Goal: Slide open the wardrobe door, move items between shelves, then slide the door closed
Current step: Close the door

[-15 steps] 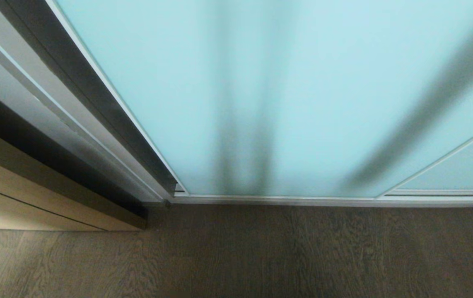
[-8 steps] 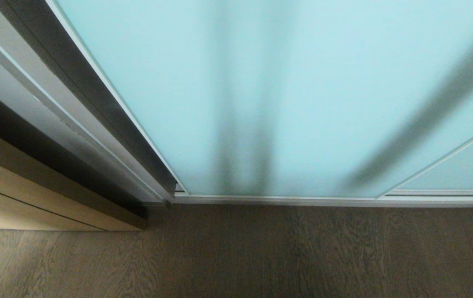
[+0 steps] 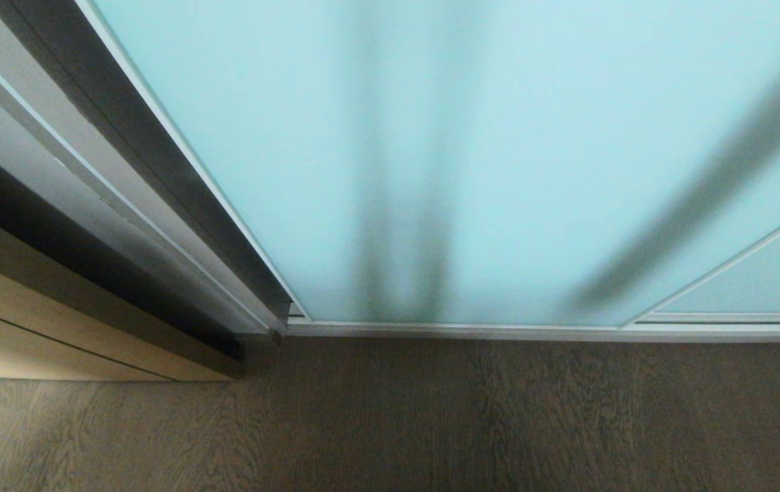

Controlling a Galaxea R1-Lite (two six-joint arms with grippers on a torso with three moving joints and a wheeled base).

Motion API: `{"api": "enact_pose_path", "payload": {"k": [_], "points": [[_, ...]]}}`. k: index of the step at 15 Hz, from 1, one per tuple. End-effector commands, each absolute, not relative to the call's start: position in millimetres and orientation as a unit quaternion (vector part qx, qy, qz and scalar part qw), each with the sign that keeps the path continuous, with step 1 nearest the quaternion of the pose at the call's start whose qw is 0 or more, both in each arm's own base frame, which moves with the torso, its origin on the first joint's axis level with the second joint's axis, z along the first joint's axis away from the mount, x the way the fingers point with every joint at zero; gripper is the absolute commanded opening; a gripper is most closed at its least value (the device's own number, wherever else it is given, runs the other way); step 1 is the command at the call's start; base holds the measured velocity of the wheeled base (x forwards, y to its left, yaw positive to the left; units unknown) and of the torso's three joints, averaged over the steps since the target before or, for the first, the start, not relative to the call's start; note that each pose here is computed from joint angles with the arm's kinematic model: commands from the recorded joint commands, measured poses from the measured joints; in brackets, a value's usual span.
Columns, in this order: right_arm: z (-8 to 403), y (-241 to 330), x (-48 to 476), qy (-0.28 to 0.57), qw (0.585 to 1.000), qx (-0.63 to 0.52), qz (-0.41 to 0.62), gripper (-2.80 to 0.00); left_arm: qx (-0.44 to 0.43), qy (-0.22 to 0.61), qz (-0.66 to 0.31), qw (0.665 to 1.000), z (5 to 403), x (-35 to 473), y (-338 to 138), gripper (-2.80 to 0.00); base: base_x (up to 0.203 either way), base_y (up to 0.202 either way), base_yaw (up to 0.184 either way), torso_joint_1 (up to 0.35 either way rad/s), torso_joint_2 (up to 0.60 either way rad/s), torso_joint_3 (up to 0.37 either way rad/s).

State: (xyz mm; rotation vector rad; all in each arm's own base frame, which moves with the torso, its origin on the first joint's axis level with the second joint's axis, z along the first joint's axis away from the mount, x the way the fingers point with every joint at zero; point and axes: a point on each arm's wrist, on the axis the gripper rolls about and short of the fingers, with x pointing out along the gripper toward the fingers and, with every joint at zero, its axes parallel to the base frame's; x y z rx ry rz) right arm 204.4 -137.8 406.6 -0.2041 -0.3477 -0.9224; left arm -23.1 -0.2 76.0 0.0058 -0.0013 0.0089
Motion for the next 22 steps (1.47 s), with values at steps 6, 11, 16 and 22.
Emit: {"api": "enact_pose_path", "payload": {"k": [6, 11, 16, 22], "points": [[412, -129, 190, -0.179, 0.87, -0.097, -0.449, -2.8, 0.003, -0.001, 0.005, 1.0, 76, -23, 0, -2.8, 0.0, 0.0, 0.0, 0.0, 0.0, 0.0], [408, -156, 171, -0.164, 0.837, -0.11, -0.511, -2.8, 0.003, -0.001, 0.005, 1.0, 76, -23, 0, -2.8, 0.0, 0.0, 0.0, 0.0, 0.0, 0.0], [390, -184, 204, -0.144, 0.843, -0.108, -0.506, -2.8, 0.003, -0.001, 0.005, 1.0, 76, -23, 0, -2.8, 0.0, 0.0, 0.0, 0.0, 0.0, 0.0], [366, -215, 241, -0.167, 0.84, -0.111, -0.504, -2.8, 0.003, -0.001, 0.005, 1.0, 76, -23, 0, -2.8, 0.0, 0.0, 0.0, 0.0, 0.0, 0.0]]}}
